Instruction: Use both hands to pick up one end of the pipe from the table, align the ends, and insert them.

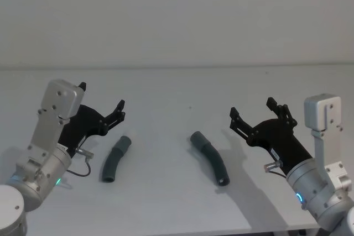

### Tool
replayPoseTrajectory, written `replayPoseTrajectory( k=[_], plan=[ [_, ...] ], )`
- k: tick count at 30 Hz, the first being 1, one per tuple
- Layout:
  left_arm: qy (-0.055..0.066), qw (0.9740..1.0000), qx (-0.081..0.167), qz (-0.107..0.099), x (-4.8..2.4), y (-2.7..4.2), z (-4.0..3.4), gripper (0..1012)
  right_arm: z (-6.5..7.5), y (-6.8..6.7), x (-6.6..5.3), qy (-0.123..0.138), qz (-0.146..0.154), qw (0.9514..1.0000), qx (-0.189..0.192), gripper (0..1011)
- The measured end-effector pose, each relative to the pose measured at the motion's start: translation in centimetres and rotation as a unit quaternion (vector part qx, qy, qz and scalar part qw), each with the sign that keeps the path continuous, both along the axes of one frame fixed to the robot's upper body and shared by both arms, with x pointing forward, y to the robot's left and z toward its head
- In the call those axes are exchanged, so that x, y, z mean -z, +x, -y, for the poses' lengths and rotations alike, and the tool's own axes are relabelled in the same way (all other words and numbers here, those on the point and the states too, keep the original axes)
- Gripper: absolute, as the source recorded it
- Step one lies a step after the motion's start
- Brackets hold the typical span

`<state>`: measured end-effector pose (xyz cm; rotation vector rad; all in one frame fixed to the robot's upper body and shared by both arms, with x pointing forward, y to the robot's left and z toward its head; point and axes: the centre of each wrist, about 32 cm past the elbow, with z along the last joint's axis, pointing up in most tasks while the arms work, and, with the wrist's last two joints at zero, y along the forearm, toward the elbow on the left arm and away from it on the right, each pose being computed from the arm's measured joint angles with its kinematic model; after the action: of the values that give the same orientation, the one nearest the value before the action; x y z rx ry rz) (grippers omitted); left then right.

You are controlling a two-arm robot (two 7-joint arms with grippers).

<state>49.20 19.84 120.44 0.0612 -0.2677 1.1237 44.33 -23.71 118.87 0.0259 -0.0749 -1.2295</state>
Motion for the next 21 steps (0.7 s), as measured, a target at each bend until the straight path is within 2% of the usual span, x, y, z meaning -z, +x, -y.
replayPoseTrajectory(
  k=[21],
  plan=[
    [0.0,1.0,0.0,0.0,0.0,0.0,0.0,1001,0.0,0.0,0.0,0.0,0.0,1.0,0.0,1004]
  ],
)
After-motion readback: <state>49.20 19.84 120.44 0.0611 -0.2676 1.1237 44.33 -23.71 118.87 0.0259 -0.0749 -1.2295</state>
